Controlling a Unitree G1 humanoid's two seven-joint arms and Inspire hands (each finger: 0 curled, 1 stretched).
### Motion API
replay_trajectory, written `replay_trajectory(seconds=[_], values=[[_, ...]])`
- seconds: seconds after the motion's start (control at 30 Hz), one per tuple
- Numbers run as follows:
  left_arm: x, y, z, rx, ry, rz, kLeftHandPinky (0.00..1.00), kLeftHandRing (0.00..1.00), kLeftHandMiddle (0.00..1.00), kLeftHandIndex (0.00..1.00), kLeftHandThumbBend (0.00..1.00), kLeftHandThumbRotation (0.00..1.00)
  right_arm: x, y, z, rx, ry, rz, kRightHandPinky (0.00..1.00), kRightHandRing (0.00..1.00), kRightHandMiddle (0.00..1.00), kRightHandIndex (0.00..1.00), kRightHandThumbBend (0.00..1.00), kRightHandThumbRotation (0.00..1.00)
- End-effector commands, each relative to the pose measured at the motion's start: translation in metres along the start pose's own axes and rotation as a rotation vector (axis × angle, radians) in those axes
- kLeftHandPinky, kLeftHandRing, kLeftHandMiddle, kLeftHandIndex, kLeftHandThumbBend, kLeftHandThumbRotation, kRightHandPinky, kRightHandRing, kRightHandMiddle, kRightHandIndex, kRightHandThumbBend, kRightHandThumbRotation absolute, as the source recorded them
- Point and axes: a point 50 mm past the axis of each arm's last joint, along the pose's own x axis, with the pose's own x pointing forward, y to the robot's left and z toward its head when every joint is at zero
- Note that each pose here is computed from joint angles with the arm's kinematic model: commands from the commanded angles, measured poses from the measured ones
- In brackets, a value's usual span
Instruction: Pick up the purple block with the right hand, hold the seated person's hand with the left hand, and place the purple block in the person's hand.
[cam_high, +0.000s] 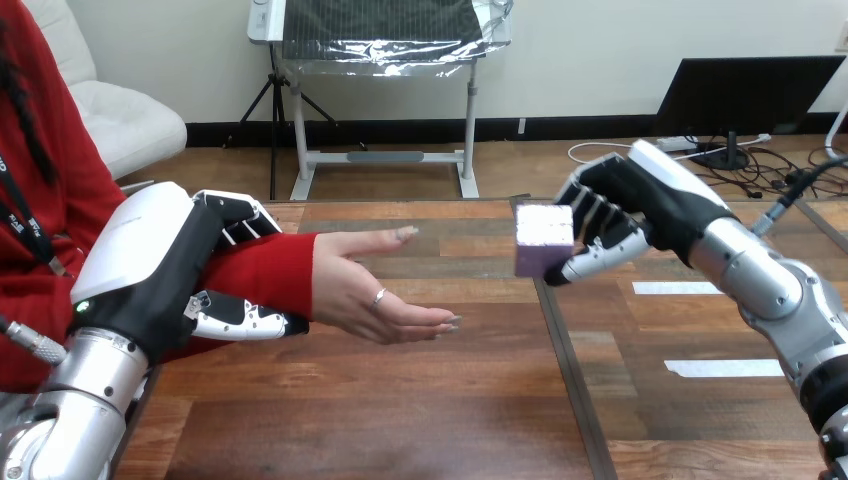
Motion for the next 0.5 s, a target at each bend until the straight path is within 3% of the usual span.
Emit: replay_trajectory(seconds=[0.0,0.47], values=[[0.013,0.021,0.022,0.004,-0.125,0.114,0.37,0.42,0.46,0.46,0.85,0.00,0.005,-0.015,0.025,0.007,-0.130,-0.059,0.38,0.42,0.45,0.45,0.82,0.00],[0.015,0.020,0.023,0.008,-0.120,0.108,0.37,0.42,0.46,0.46,0.85,0.00,0.004,-0.014,0.044,0.024,-0.243,-0.049,0.37,0.41,0.44,0.44,0.81,0.00]])
